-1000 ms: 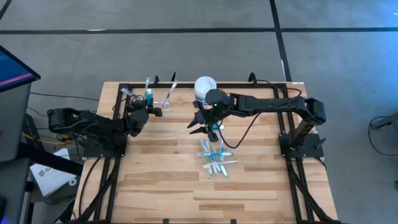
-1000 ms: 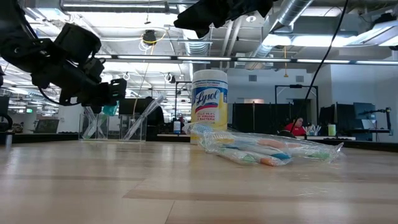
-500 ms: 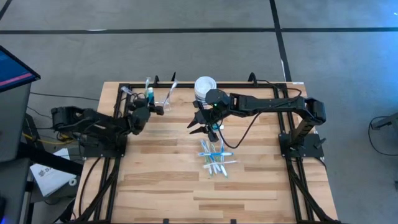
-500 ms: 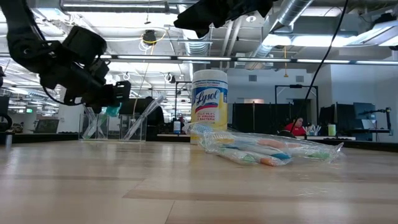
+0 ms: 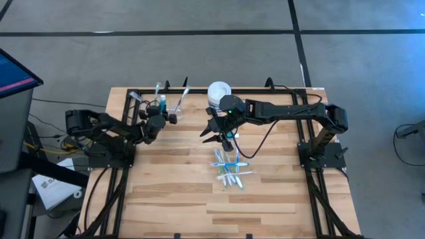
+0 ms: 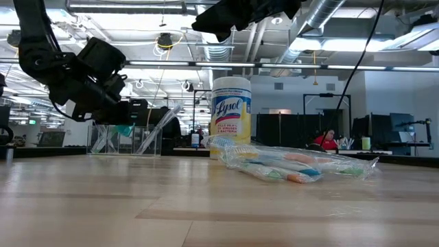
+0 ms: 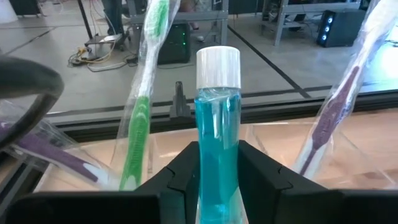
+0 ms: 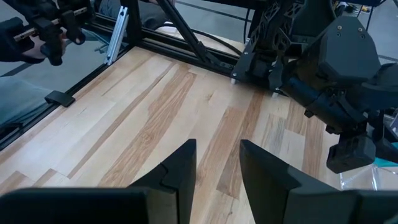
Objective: Pick & Place toothbrushing station
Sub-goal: Put the mouthwash into the transparent organizer
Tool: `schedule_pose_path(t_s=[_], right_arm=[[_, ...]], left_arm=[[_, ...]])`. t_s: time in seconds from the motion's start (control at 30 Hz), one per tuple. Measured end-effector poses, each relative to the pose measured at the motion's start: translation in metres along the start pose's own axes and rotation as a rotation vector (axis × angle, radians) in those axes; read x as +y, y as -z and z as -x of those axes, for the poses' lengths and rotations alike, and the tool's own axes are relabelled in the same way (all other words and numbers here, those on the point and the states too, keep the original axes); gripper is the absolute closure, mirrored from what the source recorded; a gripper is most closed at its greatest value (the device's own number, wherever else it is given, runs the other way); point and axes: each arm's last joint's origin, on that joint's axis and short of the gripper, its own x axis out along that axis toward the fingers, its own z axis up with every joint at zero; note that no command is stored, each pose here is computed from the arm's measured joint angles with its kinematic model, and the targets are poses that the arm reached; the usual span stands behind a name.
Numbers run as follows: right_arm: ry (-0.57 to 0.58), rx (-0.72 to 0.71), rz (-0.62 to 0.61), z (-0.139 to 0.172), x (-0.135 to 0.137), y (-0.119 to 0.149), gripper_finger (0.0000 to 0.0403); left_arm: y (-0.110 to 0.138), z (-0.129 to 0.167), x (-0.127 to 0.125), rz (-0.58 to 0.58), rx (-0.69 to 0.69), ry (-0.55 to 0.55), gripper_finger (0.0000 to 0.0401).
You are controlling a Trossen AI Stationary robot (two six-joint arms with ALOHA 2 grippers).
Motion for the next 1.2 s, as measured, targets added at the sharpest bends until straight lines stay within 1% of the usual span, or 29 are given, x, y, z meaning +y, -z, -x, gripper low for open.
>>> schedule_pose_path(t_s=[0.17,0.33,1.2], right_arm=[[0.0,0.0,0.0,0.0,0.0,0.0,0.029],[0.0,0.0,0.0,0.0,0.0,-0.0001,0.029],[0.0,0.0,-0.001,0.0001,-0.0001,-0.0001,0.029]], left_arm=[[-0.0003,0.0,-0.0001,0.003,-0.002,0.001,0.0296],[-0.0005,0.0,-0.0002,0.005,-0.003,0.001,0.0285],[-0.0017,0.0,-0.0007,0.019,-0.011,0.004,0.0281]])
